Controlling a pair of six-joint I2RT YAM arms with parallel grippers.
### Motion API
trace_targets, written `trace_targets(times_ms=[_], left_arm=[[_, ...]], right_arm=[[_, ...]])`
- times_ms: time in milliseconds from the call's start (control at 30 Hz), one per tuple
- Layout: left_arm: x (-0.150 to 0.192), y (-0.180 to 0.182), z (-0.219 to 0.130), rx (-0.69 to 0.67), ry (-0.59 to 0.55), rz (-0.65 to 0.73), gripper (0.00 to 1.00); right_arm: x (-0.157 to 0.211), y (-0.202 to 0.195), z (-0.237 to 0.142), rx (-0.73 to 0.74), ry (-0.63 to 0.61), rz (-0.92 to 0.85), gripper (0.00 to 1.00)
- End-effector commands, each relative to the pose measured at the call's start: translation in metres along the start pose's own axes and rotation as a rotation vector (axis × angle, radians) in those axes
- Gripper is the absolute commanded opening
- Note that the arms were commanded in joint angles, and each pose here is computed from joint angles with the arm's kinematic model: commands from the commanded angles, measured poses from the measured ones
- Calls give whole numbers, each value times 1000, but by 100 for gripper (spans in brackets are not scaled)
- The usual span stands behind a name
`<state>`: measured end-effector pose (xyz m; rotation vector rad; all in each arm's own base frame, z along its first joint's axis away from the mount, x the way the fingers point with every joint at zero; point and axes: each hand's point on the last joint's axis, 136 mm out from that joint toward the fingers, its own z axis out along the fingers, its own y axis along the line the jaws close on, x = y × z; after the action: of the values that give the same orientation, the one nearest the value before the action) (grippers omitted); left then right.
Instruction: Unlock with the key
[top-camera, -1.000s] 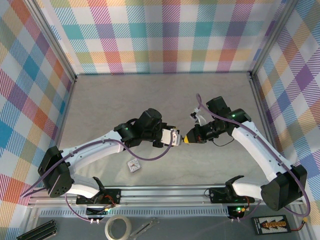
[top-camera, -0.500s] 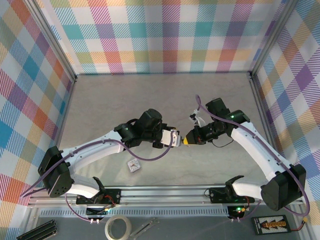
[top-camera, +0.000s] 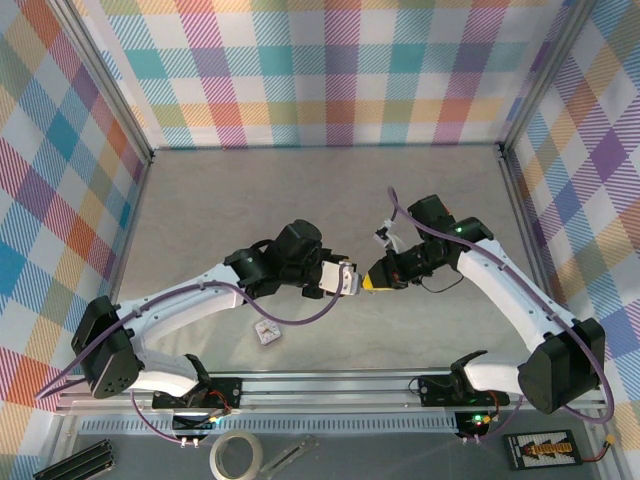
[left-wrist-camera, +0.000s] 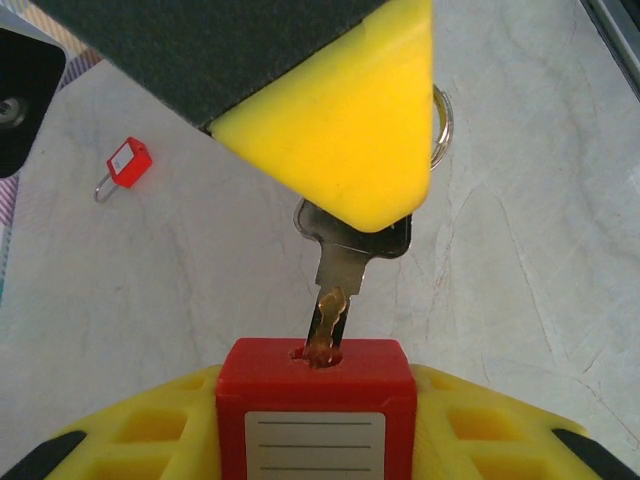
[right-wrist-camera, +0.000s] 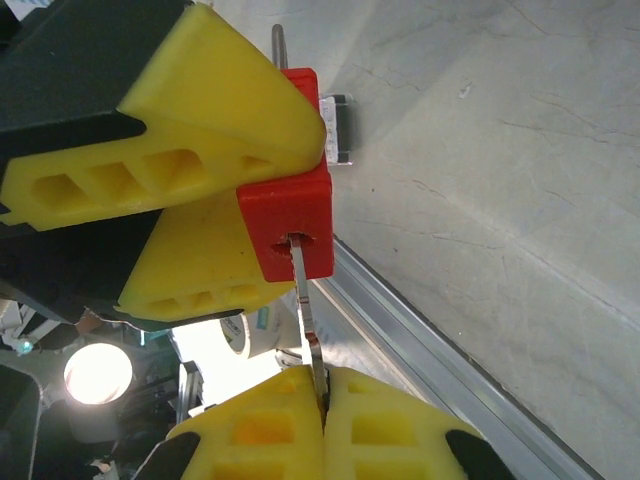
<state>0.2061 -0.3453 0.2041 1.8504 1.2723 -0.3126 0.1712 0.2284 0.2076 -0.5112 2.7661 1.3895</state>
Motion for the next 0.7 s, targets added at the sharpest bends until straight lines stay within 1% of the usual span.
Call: trace_targets(times_ms=[0, 133, 267, 367, 467, 567, 667], left_arm=[[-48, 2, -13, -33, -174, 84, 0], [-48, -13, -10, 3, -152, 127, 0], [-51, -26, -8, 35, -133, 185, 0], [-50, -34, -8, 64, -121, 194, 0], [-65, -36, -16, 94, -182, 146, 0], [-77, -36, -23, 118, -223, 109, 0], [-83, -36, -25, 114, -262, 91, 0]], right_arm=[[-10, 4, 4, -36, -8, -41, 0], [-10, 3, 7, -38, 12, -54, 0], [-12, -13, 9, 44, 30, -60, 0], [-18, -18, 9, 77, 20, -74, 0], [-21, -13, 11, 57, -11, -117, 0], [-17, -9, 14, 62, -11, -169, 0], [-17, -10, 19, 44, -10, -153, 0]])
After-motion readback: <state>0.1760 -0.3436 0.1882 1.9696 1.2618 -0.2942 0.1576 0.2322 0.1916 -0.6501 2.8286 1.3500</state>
